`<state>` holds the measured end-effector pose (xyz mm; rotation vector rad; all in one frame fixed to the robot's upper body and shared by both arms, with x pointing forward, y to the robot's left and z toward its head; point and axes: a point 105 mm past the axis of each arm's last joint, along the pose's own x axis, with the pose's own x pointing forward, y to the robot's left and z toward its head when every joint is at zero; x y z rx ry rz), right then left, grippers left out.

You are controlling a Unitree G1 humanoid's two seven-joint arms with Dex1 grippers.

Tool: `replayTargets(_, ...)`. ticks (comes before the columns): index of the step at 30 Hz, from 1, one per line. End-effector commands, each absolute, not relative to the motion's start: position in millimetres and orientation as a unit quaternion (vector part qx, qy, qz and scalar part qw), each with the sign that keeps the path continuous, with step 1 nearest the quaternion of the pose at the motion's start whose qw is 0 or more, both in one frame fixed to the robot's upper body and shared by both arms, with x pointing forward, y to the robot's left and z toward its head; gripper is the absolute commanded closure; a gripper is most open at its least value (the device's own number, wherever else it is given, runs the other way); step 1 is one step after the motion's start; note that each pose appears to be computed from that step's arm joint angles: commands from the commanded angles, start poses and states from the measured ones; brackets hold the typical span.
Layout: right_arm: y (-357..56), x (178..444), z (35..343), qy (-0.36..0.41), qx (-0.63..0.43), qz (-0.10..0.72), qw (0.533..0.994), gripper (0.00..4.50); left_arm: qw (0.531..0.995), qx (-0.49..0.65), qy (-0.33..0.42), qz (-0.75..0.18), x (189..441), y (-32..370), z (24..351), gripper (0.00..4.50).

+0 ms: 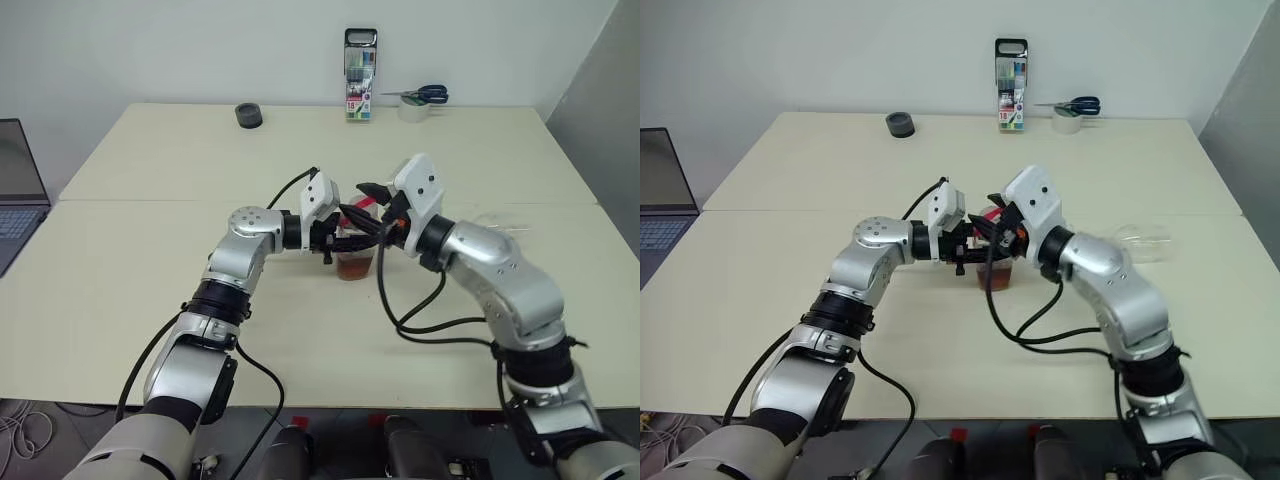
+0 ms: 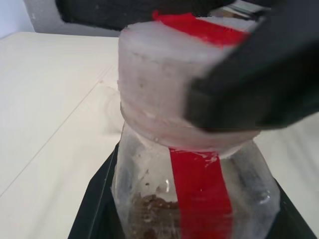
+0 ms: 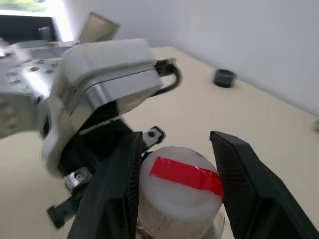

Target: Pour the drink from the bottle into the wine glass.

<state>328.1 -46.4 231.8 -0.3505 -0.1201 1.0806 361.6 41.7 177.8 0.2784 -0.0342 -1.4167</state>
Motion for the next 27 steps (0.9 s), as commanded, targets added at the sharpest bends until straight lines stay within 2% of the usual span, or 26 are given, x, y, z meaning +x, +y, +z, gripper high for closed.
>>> replayTargets(1,-55.2,317.4,229.8,-0.027,-0.183,0.625,0.758,2.67,0.732,0.151,-0.096,-0.657,354.3,42.2,219.4,2.79)
replayTargets(4,-61.0,317.4,229.7,-0.009,-0.222,0.66,0.718,2.67,0.73,0.165,-0.109,-0.654,354.9,44.4,225.0,2.79)
replayTargets(7,-61.1,318.3,234.9,-0.009,-0.216,0.663,0.717,2.67,0.733,0.165,-0.113,-0.65,355.8,45.5,226.7,2.79)
replayTargets(14,-65.2,322.5,265.0,-0.061,-0.166,0.62,0.764,0.19,0.736,0.157,-0.11,-0.649,353.0,47.6,222.6,2.79)
replayTargets(15,-66.9,318.4,270.0,-0.064,-0.159,0.619,0.766,0.0,0.738,0.149,-0.109,-0.649,352.8,48.1,222.8,2.79)
replayTargets(21,-70.9,296.2,277.0,-0.074,-0.124,0.594,0.791,0.0,0.739,0.125,-0.102,-0.654,352.5,50.1,224.2,2.79)
replayTargets(27,-59.7,292.4,272.9,-0.122,-0.134,0.525,0.832,0.0,0.725,0.131,-0.084,-0.671,349.4,50.1,217.6,2.79)
